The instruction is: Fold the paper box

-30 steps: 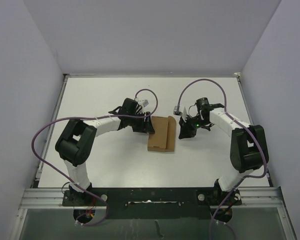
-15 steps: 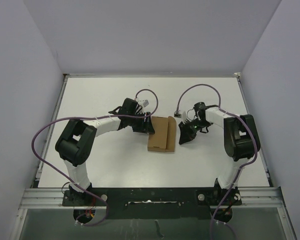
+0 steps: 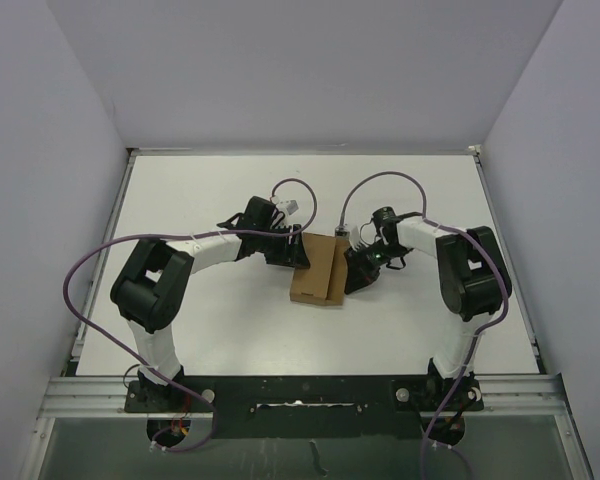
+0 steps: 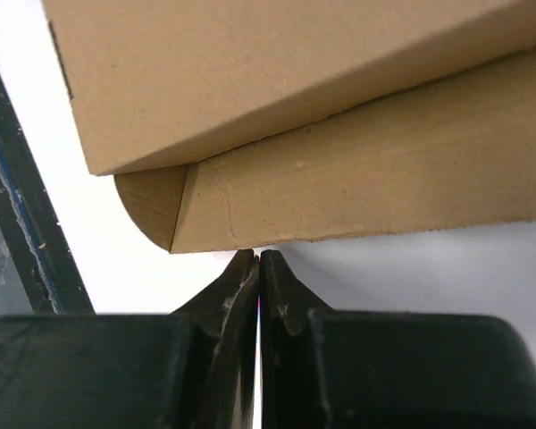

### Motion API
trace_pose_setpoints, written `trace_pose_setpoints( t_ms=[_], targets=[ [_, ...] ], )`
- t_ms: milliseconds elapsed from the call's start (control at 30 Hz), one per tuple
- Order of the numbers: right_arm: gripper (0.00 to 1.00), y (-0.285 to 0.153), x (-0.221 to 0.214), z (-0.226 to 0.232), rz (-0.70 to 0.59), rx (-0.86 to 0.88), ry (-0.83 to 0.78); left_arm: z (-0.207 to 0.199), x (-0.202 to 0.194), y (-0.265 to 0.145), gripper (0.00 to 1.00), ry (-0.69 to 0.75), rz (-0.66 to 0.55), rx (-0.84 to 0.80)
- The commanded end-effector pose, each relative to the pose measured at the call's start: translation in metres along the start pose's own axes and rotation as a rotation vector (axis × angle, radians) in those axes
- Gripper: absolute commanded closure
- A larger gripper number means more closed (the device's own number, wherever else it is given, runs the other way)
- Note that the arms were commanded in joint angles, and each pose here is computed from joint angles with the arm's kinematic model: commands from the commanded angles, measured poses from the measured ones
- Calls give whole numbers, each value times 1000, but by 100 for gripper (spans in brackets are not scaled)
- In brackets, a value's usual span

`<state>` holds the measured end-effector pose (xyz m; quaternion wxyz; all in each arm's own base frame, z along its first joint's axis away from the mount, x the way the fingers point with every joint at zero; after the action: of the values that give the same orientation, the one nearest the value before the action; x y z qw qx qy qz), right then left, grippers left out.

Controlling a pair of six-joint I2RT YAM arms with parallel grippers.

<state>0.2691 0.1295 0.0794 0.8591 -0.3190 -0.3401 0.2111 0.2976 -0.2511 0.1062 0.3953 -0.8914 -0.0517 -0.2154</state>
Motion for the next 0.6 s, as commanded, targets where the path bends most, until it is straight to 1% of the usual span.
trace_pose_setpoints(
  t_ms=[0, 167, 567],
  targets=[
    [100, -2, 23, 12, -89, 72, -51, -8, 12, 3, 47, 31, -15, -43],
    [100, -4, 29, 22, -133, 114, -87, -8, 11, 5, 47, 32, -6, -51],
    [100, 3, 35, 34, -129, 146, -157, -14, 8, 8, 47, 71, 11, -86]
  ],
)
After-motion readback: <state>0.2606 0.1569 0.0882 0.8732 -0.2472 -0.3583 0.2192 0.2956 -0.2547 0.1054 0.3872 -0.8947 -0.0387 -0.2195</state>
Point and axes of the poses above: each gripper's point midway between its finger pads, its own y axis out along the fingers, its own z axis along the line the jaws close on, x = y × z, the point moved 8 cm from there along -y, back along the fingers
